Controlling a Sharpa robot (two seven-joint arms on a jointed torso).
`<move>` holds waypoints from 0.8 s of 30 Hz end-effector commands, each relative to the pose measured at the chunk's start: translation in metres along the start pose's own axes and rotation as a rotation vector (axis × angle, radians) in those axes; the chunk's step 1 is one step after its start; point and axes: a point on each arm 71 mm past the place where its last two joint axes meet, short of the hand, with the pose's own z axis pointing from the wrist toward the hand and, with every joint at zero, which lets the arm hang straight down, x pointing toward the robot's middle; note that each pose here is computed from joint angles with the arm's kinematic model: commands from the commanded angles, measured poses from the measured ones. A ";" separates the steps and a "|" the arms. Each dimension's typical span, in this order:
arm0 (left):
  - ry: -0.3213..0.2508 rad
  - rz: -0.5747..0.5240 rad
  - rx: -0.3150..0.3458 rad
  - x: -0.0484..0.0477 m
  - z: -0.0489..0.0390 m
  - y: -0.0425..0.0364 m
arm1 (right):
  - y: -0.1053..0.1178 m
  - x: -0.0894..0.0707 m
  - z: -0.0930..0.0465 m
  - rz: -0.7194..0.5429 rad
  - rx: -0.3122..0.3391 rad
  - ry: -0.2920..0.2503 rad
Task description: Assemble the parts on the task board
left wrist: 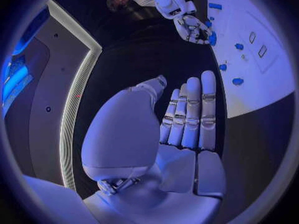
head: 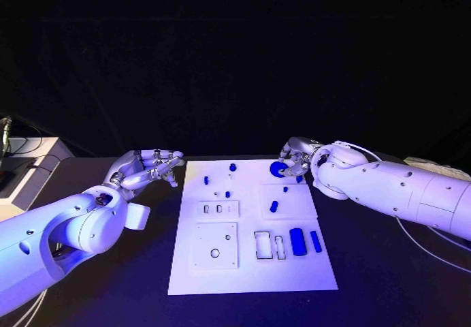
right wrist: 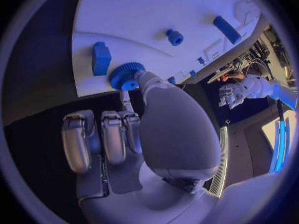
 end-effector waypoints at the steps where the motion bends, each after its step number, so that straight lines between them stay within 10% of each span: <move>1: 0.019 -0.004 0.005 0.0019 0.0003 -0.0008 | 0.006 0.003 -0.003 -0.024 -0.035 -0.028; 13: 0.019 -0.004 0.004 0.0017 0.0004 -0.0004 | 0.045 -0.001 -0.019 -0.034 -0.169 -0.168; 24: 0.021 -0.006 0.005 0.0031 0.0010 -0.0002 | 0.113 0.013 -0.021 -0.043 -0.320 -0.190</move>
